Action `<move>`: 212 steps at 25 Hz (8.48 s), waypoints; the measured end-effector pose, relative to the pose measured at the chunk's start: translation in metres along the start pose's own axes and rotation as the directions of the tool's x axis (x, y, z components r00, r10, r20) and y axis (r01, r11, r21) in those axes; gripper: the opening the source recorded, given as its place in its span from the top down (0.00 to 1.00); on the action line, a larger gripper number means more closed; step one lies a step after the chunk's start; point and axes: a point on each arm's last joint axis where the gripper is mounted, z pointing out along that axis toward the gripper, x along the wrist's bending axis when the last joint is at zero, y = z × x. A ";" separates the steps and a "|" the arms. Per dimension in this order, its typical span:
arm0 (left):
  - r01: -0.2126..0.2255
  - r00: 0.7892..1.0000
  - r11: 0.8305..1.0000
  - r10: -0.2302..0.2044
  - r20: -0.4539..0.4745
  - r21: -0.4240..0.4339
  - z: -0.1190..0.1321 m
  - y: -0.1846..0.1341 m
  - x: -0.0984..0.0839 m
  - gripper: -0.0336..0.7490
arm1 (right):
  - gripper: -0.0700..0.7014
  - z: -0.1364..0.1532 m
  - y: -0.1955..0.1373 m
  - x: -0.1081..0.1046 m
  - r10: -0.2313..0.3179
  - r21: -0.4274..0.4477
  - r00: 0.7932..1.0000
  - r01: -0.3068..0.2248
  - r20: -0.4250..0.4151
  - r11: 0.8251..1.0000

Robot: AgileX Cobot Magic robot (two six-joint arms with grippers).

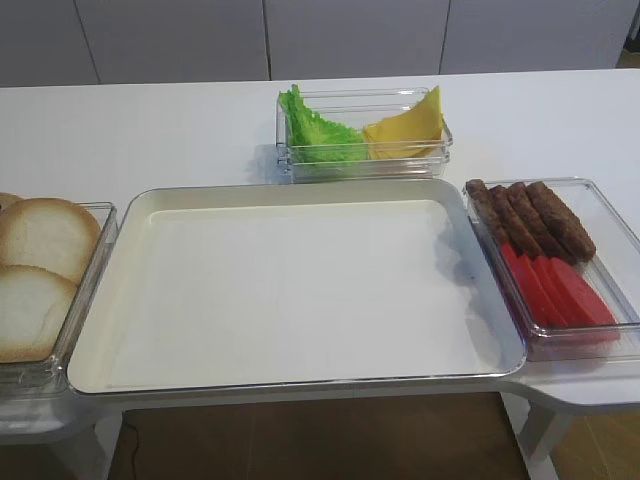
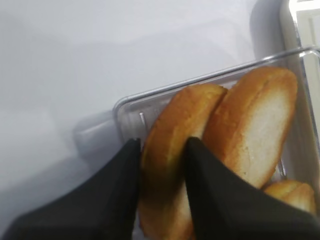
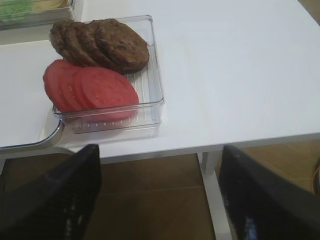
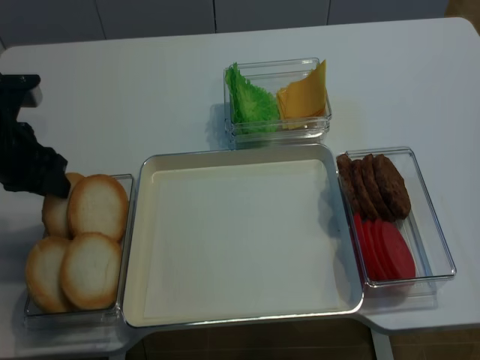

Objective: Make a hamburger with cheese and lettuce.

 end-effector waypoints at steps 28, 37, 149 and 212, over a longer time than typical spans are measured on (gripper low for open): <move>-0.044 0.998 0.996 0.040 -0.047 -0.075 -0.032 -0.004 -0.010 0.77 | 0.19 0.000 0.000 0.000 0.000 0.000 1.000 0.000 0.000 1.000; -0.116 0.986 0.972 0.088 -0.138 -0.206 -0.087 0.000 -0.022 0.77 | 0.19 0.000 0.000 0.000 0.000 0.000 1.000 0.000 0.000 1.000; -0.303 0.929 0.952 0.304 0.210 -0.041 0.008 0.063 -0.178 0.37 | 0.19 0.000 0.000 0.000 0.000 0.000 1.000 0.000 0.000 1.000; -0.036 0.949 0.807 -0.158 -0.274 -0.589 -0.101 -0.313 -0.118 0.48 | 0.19 0.000 0.000 0.000 0.000 0.000 1.000 0.000 0.000 1.000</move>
